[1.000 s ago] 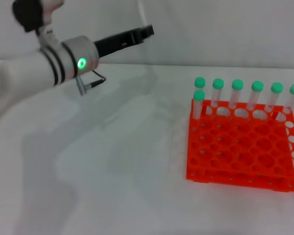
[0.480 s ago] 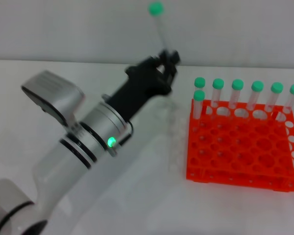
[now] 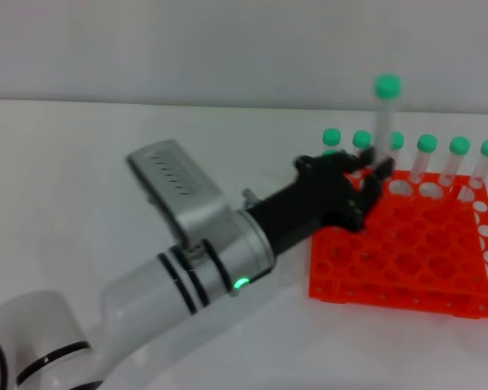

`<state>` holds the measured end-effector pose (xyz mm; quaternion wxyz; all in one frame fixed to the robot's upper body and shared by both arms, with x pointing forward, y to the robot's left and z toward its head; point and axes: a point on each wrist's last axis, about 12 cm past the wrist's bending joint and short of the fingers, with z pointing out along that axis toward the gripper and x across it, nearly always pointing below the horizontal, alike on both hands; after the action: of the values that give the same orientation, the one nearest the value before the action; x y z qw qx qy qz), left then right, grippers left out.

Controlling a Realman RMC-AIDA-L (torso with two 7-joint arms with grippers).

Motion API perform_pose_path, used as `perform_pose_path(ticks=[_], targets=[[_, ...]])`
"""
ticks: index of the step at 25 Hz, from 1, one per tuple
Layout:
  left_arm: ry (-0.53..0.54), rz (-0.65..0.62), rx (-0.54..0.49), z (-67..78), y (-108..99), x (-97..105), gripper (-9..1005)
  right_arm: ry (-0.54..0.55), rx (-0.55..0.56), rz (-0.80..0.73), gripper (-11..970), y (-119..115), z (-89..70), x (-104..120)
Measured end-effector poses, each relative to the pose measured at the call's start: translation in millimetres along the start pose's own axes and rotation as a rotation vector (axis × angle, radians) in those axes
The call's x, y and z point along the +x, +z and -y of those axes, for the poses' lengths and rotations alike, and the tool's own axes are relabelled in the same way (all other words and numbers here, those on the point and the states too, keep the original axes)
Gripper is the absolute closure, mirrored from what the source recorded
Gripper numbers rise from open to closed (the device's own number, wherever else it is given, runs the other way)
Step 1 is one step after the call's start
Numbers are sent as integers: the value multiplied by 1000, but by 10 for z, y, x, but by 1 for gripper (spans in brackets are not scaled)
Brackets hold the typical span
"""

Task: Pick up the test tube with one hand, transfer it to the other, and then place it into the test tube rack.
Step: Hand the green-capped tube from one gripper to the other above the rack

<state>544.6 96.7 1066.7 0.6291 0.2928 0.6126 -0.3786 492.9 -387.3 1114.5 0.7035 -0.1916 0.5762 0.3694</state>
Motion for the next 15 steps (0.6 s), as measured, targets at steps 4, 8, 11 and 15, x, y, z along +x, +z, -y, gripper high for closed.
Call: perform_pose_path(ticks=[4,8,11,15], targets=[[46,-71,88,135,167,12,806,36,-174,-77,155,142,-48,-53],[71,-87,128,193,224,6,806,48,-225,-107,230,264,-66,-25],[81,-88,144,212,248,-2,806,65,-248,-134,225,364,-66,4],[93,-89,159,227,272,-15,806,79,-256,-156,222,490,-59,44]])
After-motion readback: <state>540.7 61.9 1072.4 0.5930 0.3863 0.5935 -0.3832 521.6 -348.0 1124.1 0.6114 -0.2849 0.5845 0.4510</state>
